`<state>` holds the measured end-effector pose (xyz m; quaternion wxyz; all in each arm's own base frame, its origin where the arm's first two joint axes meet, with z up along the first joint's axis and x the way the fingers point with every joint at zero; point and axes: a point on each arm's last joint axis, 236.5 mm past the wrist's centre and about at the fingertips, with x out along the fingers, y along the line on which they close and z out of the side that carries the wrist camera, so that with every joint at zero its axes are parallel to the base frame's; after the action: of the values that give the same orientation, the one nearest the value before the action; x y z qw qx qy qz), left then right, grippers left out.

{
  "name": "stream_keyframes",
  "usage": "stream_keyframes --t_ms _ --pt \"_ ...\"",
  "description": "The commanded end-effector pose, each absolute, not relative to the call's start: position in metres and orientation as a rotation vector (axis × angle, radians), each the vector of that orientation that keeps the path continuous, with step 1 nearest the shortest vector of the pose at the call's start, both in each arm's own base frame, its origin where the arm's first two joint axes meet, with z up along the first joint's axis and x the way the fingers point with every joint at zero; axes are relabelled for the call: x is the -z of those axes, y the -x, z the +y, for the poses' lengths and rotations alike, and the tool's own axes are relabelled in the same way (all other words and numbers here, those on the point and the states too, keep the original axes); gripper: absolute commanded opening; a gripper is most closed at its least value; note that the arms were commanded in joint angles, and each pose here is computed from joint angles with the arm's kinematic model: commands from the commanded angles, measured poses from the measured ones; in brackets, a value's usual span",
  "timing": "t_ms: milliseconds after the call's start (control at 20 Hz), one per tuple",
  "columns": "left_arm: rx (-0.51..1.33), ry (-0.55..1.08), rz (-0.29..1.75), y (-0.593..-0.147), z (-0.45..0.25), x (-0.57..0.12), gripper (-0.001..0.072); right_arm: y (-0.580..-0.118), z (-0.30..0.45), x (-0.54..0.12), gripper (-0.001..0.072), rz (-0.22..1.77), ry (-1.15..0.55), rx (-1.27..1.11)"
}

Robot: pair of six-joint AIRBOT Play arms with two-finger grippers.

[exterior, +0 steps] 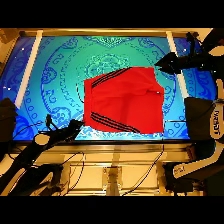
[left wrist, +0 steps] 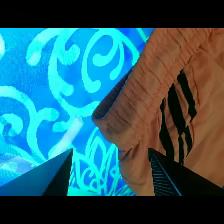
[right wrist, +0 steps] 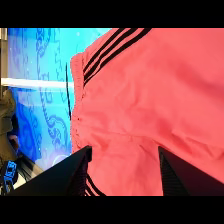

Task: Fold the clothes and pants, and hang the long-sleeved shirts on hangers.

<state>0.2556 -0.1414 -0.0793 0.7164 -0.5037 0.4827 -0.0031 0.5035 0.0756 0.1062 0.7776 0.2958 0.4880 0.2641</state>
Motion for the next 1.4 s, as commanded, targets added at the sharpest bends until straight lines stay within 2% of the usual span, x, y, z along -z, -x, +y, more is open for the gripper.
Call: stream_keyframes --t_ms 0,300,650,700,750,800,850,900,1000,1050,1150,1350 --pt "-0.001 1.135 1.076 -0.257 -0.147 0.085 0.0534 -0.503 0.081 -0.107 0.0483 1.056 -0.637 -0.580" --pt "-0.042 1.186 1.067 -0.266 -0.152 0.100 0.0535 -0.503 0.085 -0.107 0.0483 1.059 -0.634 -0.585" --pt "-0.030 1.138 1.086 -0.296 -0.161 0.103 0.0528 -0.503 0.085 -0.107 0.0483 1.059 -0.634 -0.586" --pt "-0.032 1.138 1.096 -0.299 -0.163 0.105 0.0496 -0.503 0.085 -0.107 0.0483 1.059 -0.634 -0.586" --pt "-0.029 1.140 1.115 -0.300 -0.166 0.107 0.0430 -0.503 0.085 -0.107 0.0483 1.059 -0.634 -0.585" --pt "-0.026 1.141 1.127 -0.300 -0.169 0.108 0.0299 -0.503 0.084 -0.107 0.0483 1.059 -0.634 -0.585" --pt "-0.025 1.141 1.128 -0.301 -0.169 0.108 0.0073 -0.503 0.084 -0.107 0.0483 1.059 -0.634 -0.585" --pt "-0.022 1.142 1.123 -0.302 -0.169 0.106 0.0017 -0.503 0.085 -0.107 0.0482 1.059 -0.634 -0.585" --pt "0.025 1.105 1.087 -0.311 -0.171 0.094 0.0016 -0.507 0.083 -0.108 0.0475 1.041 -0.636 -0.574" --pt "0.062 1.074 1.054 -0.318 -0.172 0.084 0.0015 -0.509 0.082 -0.109 0.0400 1.036 -0.637 -0.570" --pt "0.097 1.051 0.964 -0.337 -0.169 0.057 0.0014 -0.511 0.080 -0.107 0.0008 1.029 -0.629 -0.560" --pt "0.065 1.029 0.834 -0.364 -0.153 0.033 0.0014 -0.499 0.075 -0.088 0.0008 1.092 -0.606 -0.544"
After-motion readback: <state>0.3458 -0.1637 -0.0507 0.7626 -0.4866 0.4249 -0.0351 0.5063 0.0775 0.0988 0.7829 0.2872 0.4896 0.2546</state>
